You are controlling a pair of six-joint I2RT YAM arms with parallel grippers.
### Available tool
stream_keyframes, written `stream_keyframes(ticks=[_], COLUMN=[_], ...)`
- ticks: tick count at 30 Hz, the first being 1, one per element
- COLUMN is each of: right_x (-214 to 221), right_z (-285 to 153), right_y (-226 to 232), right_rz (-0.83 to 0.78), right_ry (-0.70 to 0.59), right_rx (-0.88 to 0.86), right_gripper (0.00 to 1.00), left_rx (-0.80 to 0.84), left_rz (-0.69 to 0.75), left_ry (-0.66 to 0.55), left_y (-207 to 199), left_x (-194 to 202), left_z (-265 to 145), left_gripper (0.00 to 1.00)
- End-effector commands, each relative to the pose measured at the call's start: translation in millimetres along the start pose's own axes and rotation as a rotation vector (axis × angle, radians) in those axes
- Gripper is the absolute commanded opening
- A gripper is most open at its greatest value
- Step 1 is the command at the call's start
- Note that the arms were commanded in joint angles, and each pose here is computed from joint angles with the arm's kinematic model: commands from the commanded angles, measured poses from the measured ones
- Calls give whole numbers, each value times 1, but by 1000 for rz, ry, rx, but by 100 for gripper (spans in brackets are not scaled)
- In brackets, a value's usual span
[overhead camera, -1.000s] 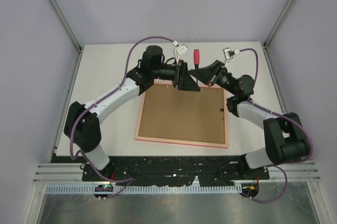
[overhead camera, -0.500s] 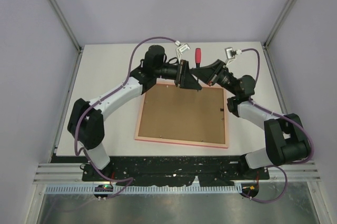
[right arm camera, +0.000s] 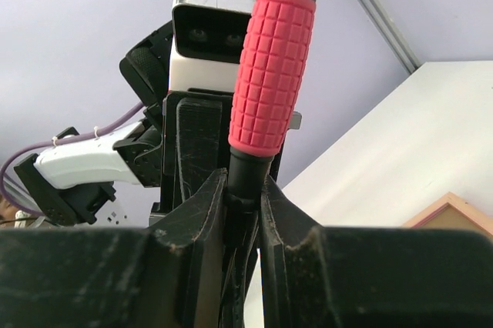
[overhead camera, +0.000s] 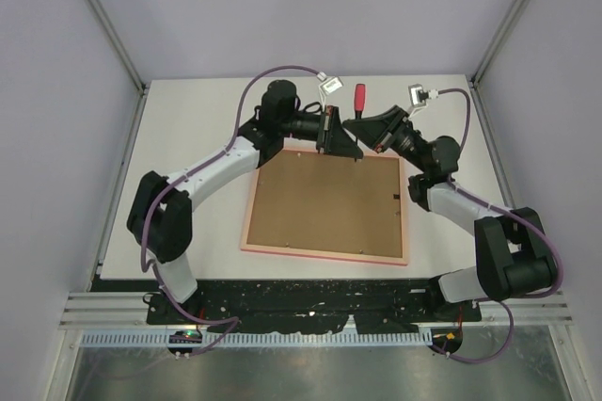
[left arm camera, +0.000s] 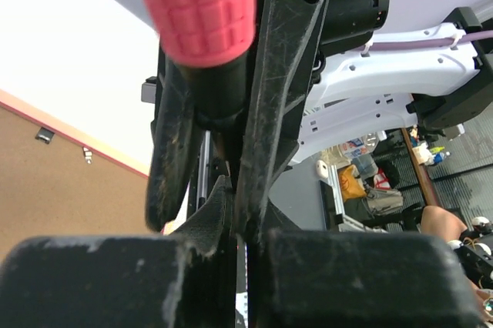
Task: Take the photo out of the frame
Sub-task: Adjust the screwdriver.
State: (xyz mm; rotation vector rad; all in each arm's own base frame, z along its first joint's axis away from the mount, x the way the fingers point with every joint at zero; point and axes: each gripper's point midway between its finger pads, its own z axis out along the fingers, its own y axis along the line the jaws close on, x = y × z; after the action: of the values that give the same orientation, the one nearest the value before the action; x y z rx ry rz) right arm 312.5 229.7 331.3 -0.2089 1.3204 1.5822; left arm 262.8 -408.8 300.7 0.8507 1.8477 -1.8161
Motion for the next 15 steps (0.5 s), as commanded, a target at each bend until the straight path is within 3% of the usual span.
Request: stream_keyframes(ticks=[1, 3, 5, 9, 10, 15], right_x=[-11, -10, -10, -11, -10, 4], right_z=[0, -1, -1, -12, -15, -31], right_y=[37, 37, 38, 34, 36, 33], right_rz=[-127, -132, -149, -186, -198, -333], right_ry=[-29, -25, -7, 37, 52, 196], right_rx=[-119, -120, -126, -105, -108, -95], right_gripper=[8, 8, 19, 42, 58, 68], left_rx=[61, 55, 45, -6, -21, -102], left_rz=[57, 58, 68, 96, 121, 192], left_ry=[-25, -23, -18, 12, 15, 88], left_y=[-18, -17, -17, -13, -14, -6], left_x=[-17, -16, -13, 0, 1, 21], left_z=[2, 2, 1, -6, -9, -22], left_gripper=[0, 0, 0, 0, 0, 0])
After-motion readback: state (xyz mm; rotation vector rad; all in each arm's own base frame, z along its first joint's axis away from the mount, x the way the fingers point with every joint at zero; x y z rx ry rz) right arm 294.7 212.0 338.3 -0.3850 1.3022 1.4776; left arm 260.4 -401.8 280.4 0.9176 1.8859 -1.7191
